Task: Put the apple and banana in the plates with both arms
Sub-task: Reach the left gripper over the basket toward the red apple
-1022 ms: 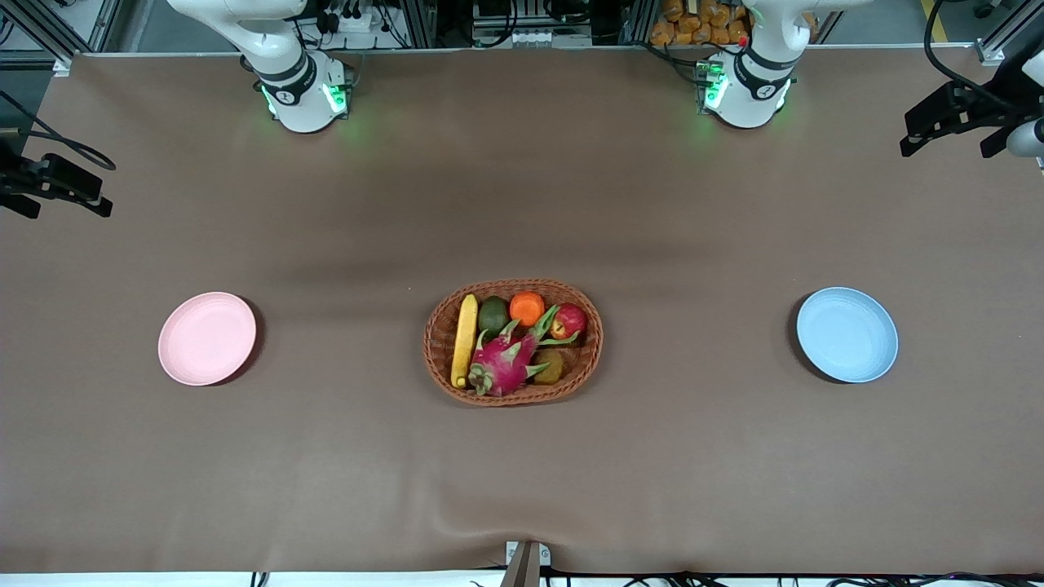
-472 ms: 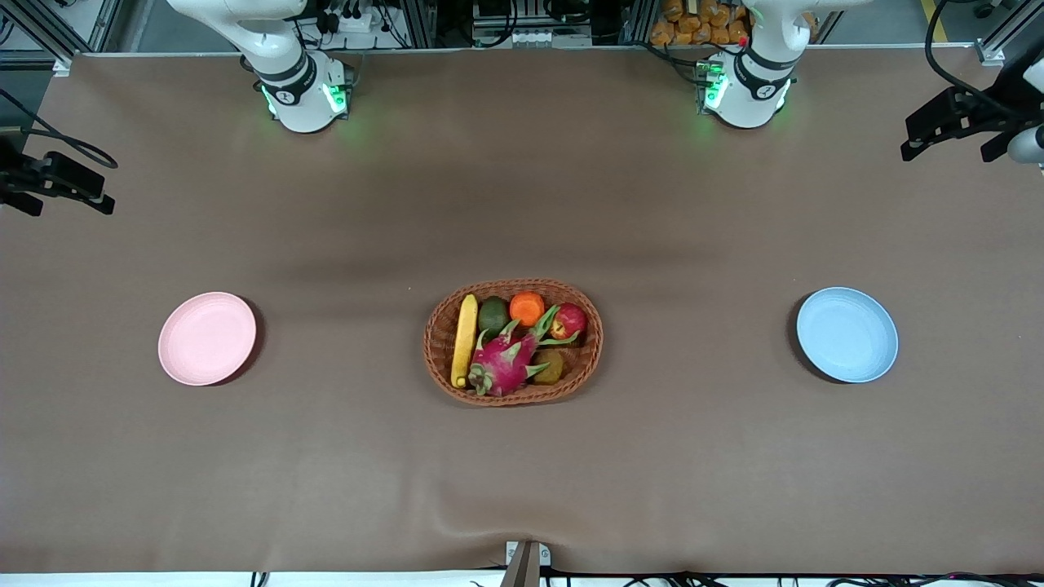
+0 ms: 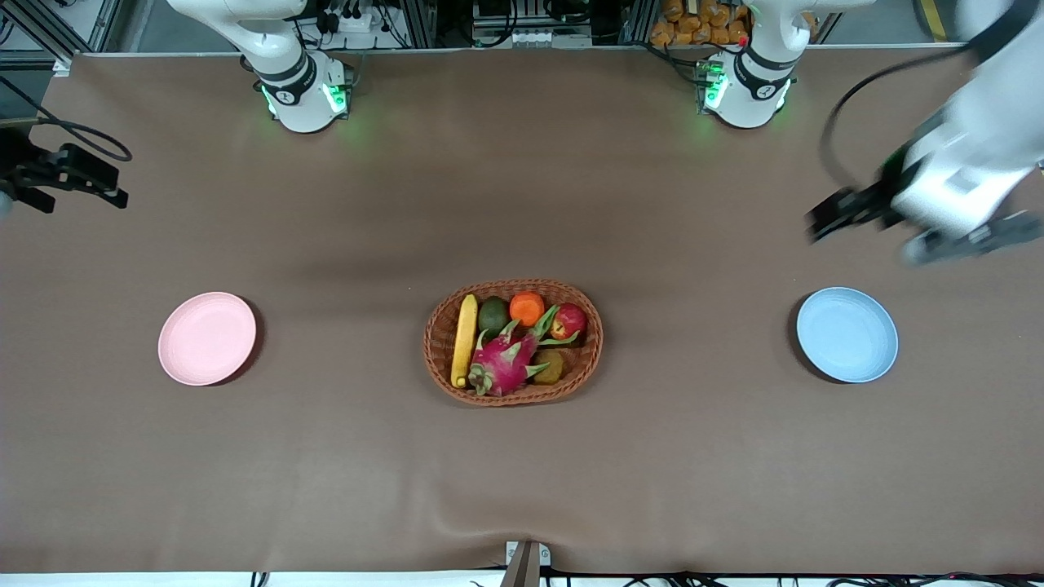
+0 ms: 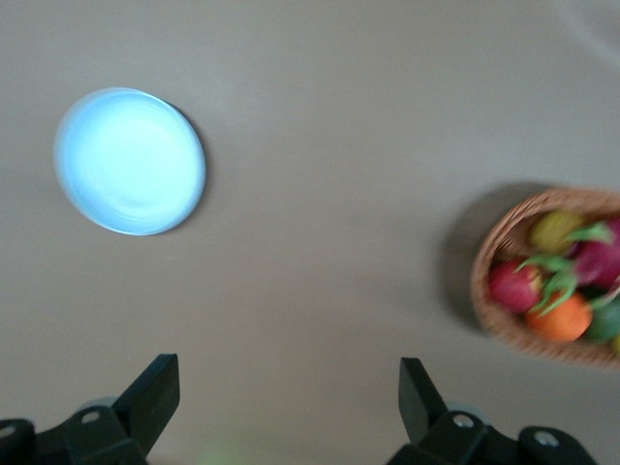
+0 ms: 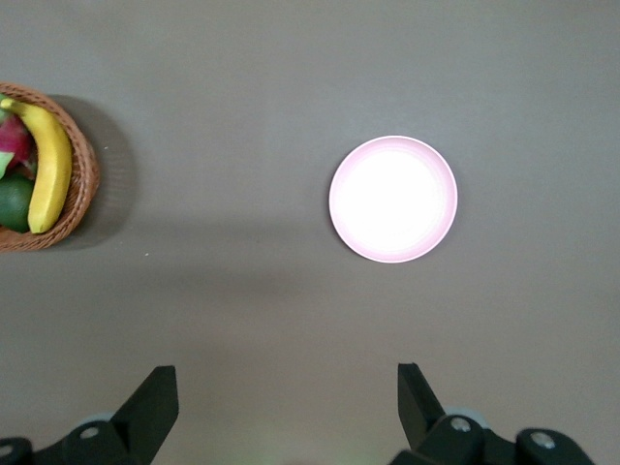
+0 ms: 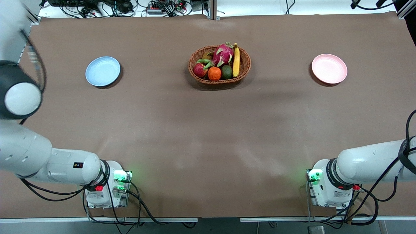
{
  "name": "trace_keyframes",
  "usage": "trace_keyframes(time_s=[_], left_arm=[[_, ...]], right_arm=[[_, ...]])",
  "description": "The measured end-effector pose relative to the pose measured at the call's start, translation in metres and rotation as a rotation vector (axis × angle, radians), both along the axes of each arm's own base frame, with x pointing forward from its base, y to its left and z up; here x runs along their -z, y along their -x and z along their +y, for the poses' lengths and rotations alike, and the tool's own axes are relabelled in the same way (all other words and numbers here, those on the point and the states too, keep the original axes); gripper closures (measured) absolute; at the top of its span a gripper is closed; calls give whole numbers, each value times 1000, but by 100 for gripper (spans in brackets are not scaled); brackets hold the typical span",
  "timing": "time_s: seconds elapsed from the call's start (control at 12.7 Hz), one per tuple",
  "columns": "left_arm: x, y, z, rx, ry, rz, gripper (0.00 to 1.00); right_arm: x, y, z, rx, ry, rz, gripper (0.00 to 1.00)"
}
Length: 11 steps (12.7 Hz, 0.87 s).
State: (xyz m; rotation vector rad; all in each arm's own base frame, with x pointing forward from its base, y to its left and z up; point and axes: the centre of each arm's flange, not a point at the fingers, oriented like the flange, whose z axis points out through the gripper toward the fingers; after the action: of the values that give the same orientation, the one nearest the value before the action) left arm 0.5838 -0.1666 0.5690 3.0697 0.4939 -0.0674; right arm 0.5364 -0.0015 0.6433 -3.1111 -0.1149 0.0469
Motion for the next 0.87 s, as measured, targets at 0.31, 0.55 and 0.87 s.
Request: trace_keyframes(time_s=[0.31,0.55,0.87], left_arm=[[101,-25,-100,-383,16,25,0],[160,-30,-154,-737,18,55,0],[220,-37,-194,-1140,14,96,0]], right_arm=[[5,-1,39,-73,0,7,0],[7,-6,31,-57,1,-2,0],[9,-4,-19,27,0,21,0]])
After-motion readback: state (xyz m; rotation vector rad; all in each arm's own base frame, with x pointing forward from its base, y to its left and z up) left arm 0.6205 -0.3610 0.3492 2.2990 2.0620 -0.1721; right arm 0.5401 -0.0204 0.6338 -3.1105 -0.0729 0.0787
